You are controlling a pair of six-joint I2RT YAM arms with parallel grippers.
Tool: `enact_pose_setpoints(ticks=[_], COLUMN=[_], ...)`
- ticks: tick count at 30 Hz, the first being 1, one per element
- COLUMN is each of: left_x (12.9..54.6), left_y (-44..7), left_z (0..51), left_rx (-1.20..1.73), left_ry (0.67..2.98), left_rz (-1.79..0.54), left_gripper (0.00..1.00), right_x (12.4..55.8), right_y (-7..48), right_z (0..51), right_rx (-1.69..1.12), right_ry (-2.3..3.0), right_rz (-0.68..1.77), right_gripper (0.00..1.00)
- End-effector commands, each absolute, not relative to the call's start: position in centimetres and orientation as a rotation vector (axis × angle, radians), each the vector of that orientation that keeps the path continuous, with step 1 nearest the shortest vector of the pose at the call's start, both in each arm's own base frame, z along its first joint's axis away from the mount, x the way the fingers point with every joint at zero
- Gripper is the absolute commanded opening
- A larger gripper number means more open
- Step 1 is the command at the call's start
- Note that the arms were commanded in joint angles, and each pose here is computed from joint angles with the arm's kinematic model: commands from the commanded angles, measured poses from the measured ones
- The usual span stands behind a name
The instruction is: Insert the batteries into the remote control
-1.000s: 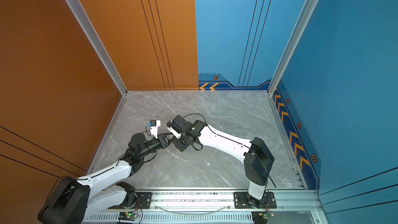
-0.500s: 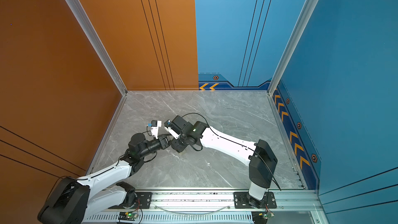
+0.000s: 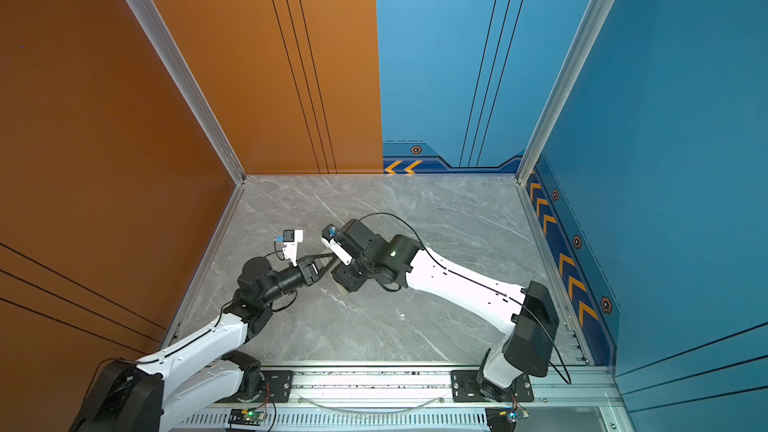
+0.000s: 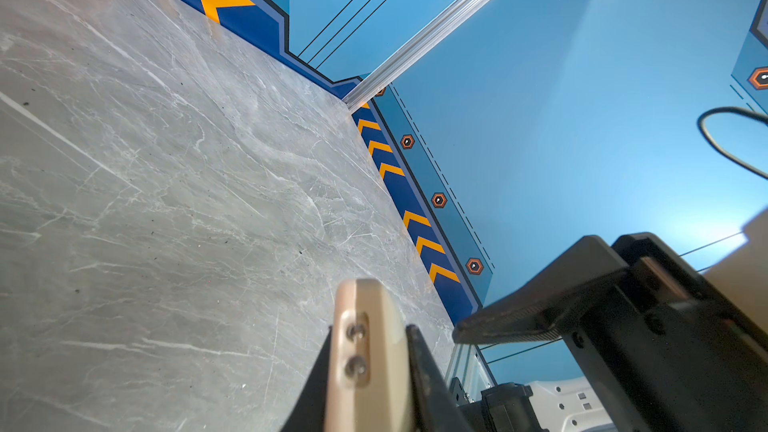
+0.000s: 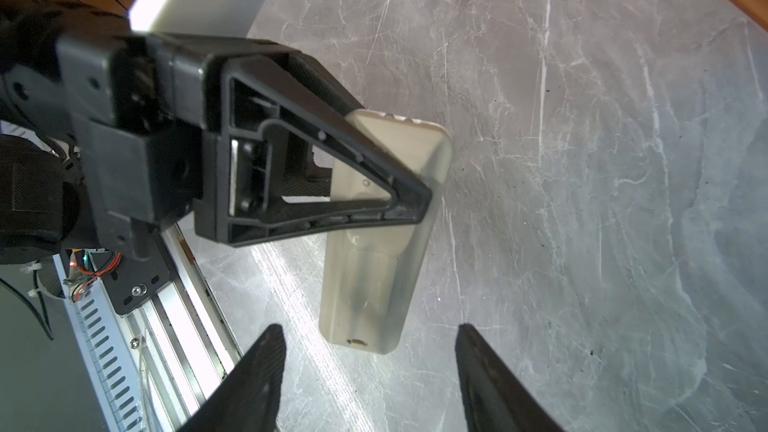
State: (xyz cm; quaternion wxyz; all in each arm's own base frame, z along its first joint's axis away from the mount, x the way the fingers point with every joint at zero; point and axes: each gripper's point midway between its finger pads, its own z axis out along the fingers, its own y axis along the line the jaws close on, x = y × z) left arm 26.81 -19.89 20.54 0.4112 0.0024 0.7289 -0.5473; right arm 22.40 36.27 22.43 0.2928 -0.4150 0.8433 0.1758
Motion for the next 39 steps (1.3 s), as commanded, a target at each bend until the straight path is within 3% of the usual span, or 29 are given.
enact_pose_setpoints(ticks=[1,39], left_x=[26.6,25.6], left_y=[-19.8,-18.9], left_z=[22.7,24.3], left_rx=[0.033,0.026], left_ry=[1.782,1.738], left_rz=[-1.404,-1.427], left_gripper=[0.0,0.0], right_x=[22.7,22.9], right_y=[34.7,35.6], right_z=[22.3,19.7], right_rx=[-1.08,-1.091], right_ry=[2.251,2.286], right_rz=[0.418,0.419], right_gripper=[0.63,0.6])
